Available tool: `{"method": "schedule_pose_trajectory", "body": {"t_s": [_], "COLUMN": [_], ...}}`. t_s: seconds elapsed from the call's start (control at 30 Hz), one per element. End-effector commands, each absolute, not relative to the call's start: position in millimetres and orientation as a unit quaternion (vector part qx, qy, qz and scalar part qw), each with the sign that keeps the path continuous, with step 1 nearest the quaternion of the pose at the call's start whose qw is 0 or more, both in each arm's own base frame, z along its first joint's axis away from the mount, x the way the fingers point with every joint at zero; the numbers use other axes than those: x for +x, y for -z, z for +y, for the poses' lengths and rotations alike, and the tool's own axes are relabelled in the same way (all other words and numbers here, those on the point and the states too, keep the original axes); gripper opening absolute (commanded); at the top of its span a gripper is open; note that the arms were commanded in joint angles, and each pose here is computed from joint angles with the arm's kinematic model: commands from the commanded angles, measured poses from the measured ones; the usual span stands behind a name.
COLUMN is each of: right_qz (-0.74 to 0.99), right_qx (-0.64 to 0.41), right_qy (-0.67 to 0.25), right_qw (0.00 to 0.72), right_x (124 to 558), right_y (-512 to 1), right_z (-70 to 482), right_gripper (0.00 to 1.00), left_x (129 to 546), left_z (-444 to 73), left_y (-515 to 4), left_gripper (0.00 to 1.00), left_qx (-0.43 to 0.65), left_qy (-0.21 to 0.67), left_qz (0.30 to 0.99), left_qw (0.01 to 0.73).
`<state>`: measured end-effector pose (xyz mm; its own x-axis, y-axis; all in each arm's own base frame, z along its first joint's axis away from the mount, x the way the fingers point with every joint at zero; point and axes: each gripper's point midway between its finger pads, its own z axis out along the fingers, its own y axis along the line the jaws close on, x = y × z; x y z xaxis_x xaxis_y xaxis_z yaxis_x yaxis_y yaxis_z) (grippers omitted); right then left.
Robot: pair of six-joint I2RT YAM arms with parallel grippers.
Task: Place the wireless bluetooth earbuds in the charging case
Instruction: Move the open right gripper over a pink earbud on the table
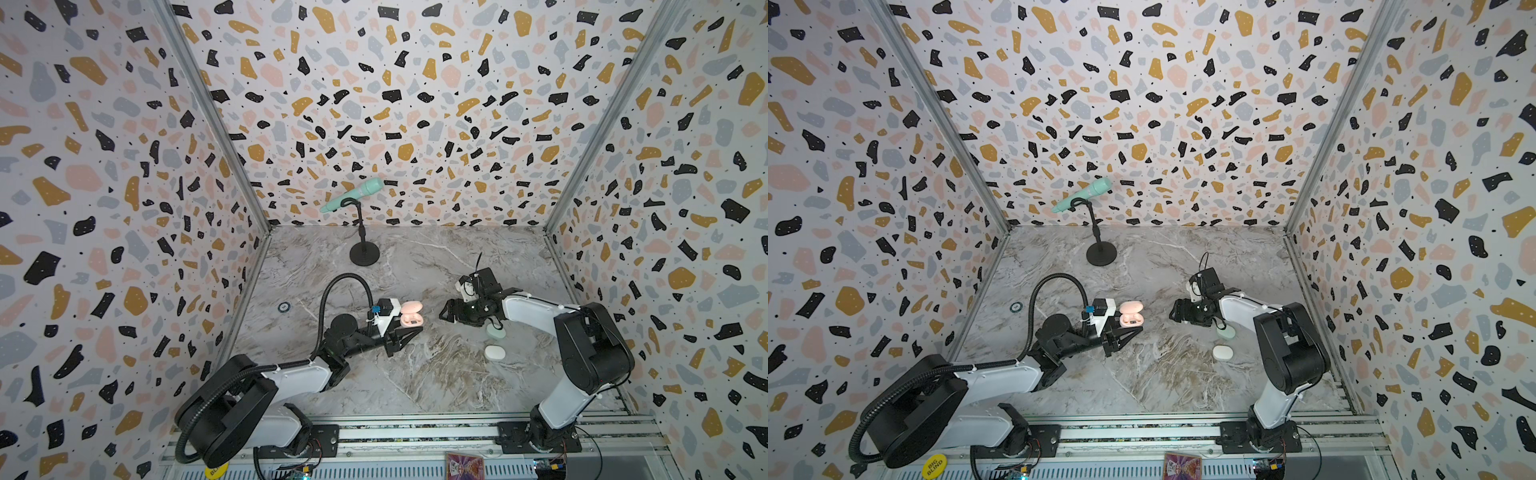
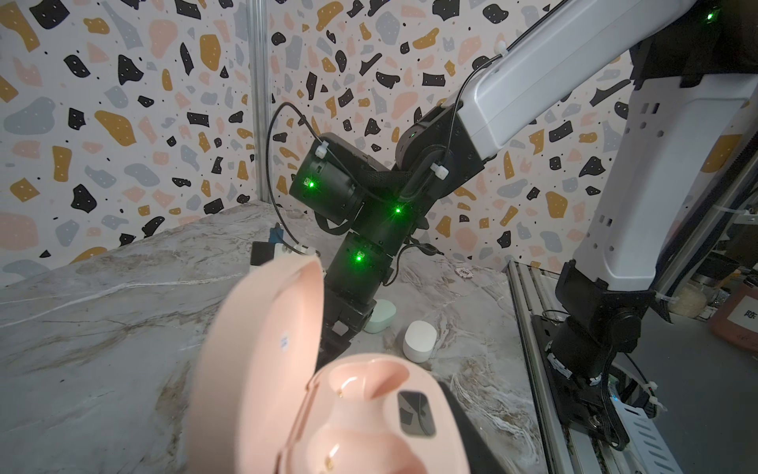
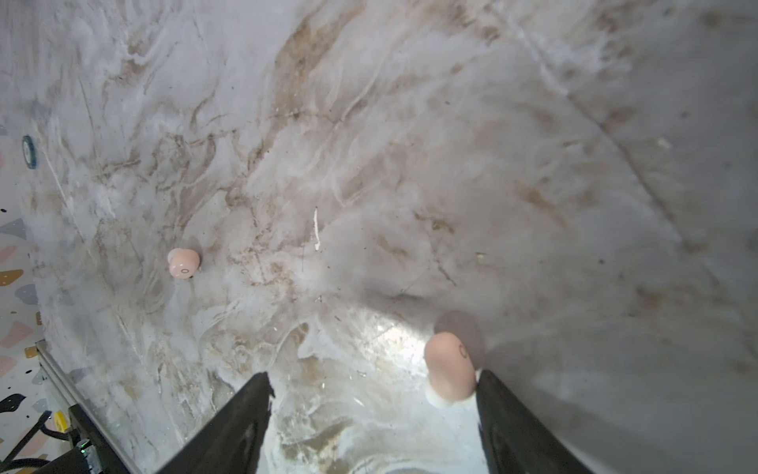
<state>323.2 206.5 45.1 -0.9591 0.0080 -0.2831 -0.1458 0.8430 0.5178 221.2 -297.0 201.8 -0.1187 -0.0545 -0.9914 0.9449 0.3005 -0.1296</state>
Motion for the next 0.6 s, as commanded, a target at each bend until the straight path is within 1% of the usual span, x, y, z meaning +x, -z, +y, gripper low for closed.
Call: {"method": "schedule_pose_trajectory", "body": {"t_s": [0.0, 0.57], "right_qz": [0.942, 0.937], "right_qx": [-0.037, -0.061], "right_qy": [-0.297, -0.313], "right_qw": [0.151, 0.146], "right_x": [328, 324], "right_y": [-61, -73], "right_z": [211, 232], "right_gripper": [0.79, 0.79], "left_x": [220, 221], "left_z": [-294, -294], "left_y": [-215, -215], "left_gripper": [0.44, 0.44], "left_qx": [0.377, 0.375], "left_qy": [0.455, 0.457], "left_qz": [0.571, 0.572], "left_qw": [0.57, 0.568]}}
